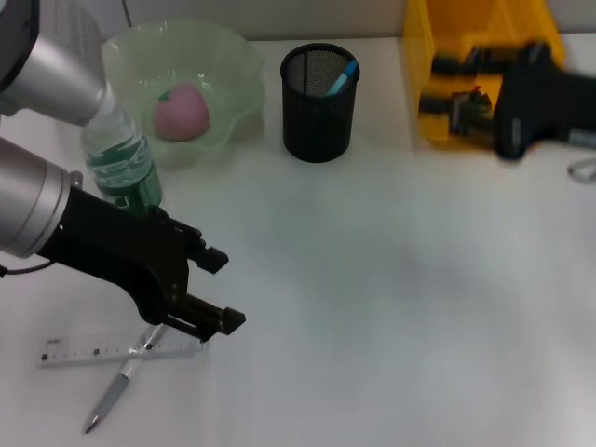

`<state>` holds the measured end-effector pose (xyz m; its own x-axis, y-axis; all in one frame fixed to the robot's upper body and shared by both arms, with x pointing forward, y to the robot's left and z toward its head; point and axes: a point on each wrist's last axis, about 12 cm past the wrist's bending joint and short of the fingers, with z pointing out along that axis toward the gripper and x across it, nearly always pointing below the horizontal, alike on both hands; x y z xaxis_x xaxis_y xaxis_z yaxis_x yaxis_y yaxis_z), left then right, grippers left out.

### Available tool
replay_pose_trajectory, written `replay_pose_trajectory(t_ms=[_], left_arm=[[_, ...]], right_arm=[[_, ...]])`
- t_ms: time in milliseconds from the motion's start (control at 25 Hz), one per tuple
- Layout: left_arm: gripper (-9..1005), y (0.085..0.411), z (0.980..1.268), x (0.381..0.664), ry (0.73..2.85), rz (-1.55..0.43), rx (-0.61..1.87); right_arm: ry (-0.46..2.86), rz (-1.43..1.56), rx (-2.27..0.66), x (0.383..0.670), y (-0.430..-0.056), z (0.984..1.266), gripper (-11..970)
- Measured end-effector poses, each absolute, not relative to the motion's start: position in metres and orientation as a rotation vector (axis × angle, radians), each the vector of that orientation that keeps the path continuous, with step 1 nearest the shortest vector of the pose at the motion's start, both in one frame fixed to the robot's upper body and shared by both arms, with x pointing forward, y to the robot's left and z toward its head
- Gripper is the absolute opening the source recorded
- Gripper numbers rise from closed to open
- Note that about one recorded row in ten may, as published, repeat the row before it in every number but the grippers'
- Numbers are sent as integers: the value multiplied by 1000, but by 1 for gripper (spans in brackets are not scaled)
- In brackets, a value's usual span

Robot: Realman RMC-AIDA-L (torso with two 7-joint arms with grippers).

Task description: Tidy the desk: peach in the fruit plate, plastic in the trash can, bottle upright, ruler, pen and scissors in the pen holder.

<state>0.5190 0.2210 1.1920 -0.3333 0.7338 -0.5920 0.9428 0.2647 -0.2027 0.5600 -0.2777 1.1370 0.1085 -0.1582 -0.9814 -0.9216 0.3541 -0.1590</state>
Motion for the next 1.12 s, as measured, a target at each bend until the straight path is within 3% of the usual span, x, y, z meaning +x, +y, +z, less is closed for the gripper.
replay_pose_trajectory(t_ms=[280,680,1120], left_arm=[[736,226,1176,520,2201,-795,1475],[735,231,1172,524,2158,-762,1524],[735,239,1168,531,2246,-606,1620]], right_arm=[[1372,971,-1321,519,-273,1117,377],[1300,1006,-1295,479,-257,1067,377],[1365,959,-1129,476,-245,1041,378]])
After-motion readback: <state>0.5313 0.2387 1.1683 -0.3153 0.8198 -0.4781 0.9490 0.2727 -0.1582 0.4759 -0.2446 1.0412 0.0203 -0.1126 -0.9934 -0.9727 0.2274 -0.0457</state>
